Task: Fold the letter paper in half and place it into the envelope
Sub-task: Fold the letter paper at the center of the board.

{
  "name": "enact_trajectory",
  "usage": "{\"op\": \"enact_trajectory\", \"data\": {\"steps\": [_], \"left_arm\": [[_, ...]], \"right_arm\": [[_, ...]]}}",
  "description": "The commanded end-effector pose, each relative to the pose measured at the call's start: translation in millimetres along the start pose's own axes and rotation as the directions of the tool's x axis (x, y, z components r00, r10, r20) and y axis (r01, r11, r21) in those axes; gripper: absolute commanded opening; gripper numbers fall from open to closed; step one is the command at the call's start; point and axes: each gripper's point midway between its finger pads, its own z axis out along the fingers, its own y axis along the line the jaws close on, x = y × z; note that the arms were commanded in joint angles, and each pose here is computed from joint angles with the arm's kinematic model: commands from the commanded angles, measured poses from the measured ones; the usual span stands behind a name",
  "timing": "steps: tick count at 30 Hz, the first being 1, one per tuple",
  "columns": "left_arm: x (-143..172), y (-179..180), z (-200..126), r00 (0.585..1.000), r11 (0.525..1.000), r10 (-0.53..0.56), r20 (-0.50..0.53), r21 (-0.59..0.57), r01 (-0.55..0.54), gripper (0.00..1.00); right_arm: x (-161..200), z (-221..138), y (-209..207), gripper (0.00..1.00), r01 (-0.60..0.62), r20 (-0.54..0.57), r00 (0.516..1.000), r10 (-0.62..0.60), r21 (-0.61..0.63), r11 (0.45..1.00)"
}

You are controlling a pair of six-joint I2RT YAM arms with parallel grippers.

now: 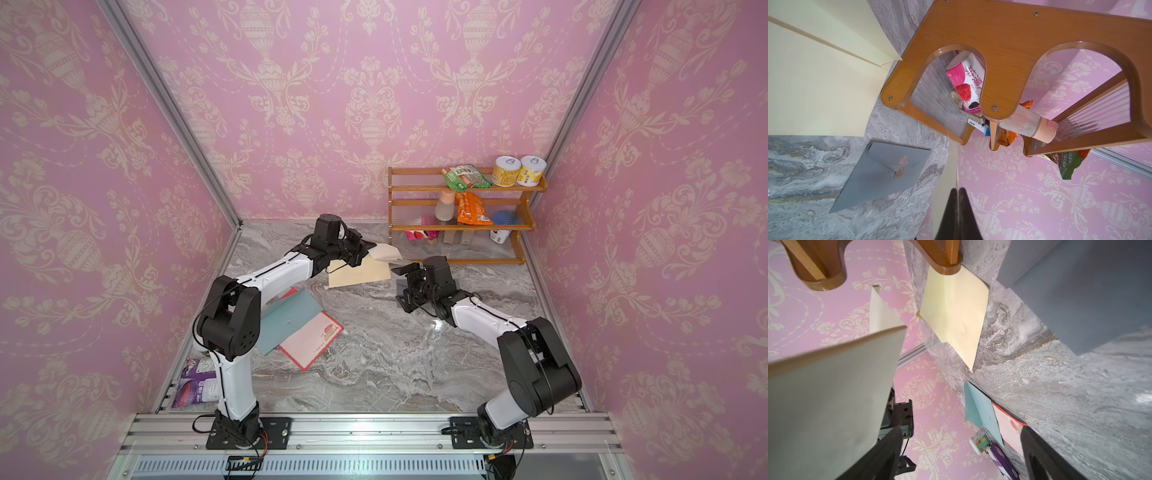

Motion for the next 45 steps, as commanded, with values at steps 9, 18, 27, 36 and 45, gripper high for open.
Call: {"op": "enact_trajectory", "data": {"steps": [9, 18, 27, 36, 45], "left_arm": [[23.3, 12.2, -8.8, 0.995, 0.997, 0.076, -0.068, -0.008, -0.076, 0.00], [39.0, 11.7, -5.5, 0.993, 0.998, 0.050, -0.108, 0.053, -0.045, 0.00], [33.2, 13.3, -6.3, 0.997, 0.995, 0.018, -0.077, 0.098, -0.011, 0.00], [28.7, 7.5, -1.0, 0.998, 0.994, 0.024, -0.064, 0.112, -0.017, 0.00], [27.6, 2.1, 1.5, 0.998, 0.990, -0.014, -0.064, 0.140, 0.023, 0.00]], "right_arm": [[-13.1, 13.5, 33.5, 0.91, 0.062, 0.042, 0.997, -0.060, -0.046, 0.997], [-24.1, 33.3, 61.5, 0.87, 0.061, 0.079, 0.996, -0.050, -0.151, 0.987], [-12.6, 32.5, 41.8, 0.87, -0.009, 0.050, 0.999, 0.015, -0.127, 0.992], [-0.4, 15.1, 23.4, 0.87, -0.040, 0.019, 0.999, 0.041, -0.056, 0.998], [-12.9, 23.9, 12.1, 0.88, -0.056, 0.064, 0.996, 0.060, -0.068, 0.996]]}}
